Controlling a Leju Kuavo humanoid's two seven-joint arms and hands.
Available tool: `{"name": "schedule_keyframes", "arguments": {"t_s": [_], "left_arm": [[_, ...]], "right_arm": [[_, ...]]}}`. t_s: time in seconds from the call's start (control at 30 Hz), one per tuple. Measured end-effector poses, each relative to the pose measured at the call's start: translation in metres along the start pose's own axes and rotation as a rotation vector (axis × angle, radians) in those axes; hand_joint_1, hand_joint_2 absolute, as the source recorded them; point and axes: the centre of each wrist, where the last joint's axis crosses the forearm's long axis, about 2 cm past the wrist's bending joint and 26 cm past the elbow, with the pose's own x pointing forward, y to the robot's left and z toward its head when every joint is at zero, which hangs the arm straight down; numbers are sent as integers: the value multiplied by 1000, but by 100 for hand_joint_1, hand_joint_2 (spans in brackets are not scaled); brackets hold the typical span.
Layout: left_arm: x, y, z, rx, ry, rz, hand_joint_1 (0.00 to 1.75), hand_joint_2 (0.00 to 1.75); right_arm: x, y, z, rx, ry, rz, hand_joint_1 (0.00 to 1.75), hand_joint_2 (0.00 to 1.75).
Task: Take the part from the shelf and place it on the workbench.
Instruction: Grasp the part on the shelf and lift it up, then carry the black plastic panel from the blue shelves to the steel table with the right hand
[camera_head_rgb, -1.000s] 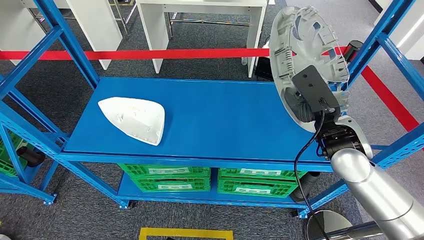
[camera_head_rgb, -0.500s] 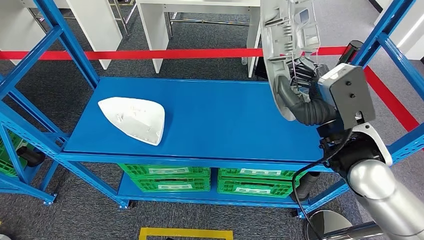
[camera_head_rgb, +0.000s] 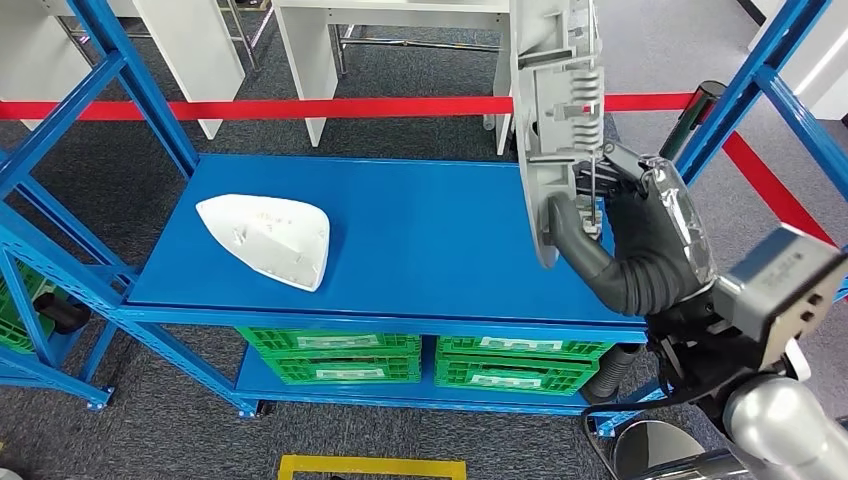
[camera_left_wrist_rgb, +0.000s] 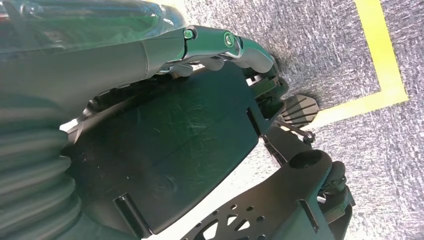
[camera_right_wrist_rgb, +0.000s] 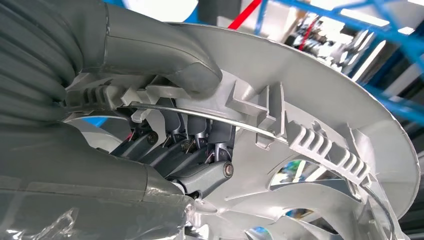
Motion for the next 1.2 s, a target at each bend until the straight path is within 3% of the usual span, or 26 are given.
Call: {"name": "schedule_keyframes", "arguments": {"t_s": [0.7, 1.2], "left_arm": [[-2, 0, 1, 3, -8, 6, 0, 175], [-2, 0, 1, 5, -10, 11, 0, 175]], "right_arm": [[17, 34, 36, 87, -179, -101, 175, 175], [24, 56, 44, 174, -247, -119, 175, 175]]}}
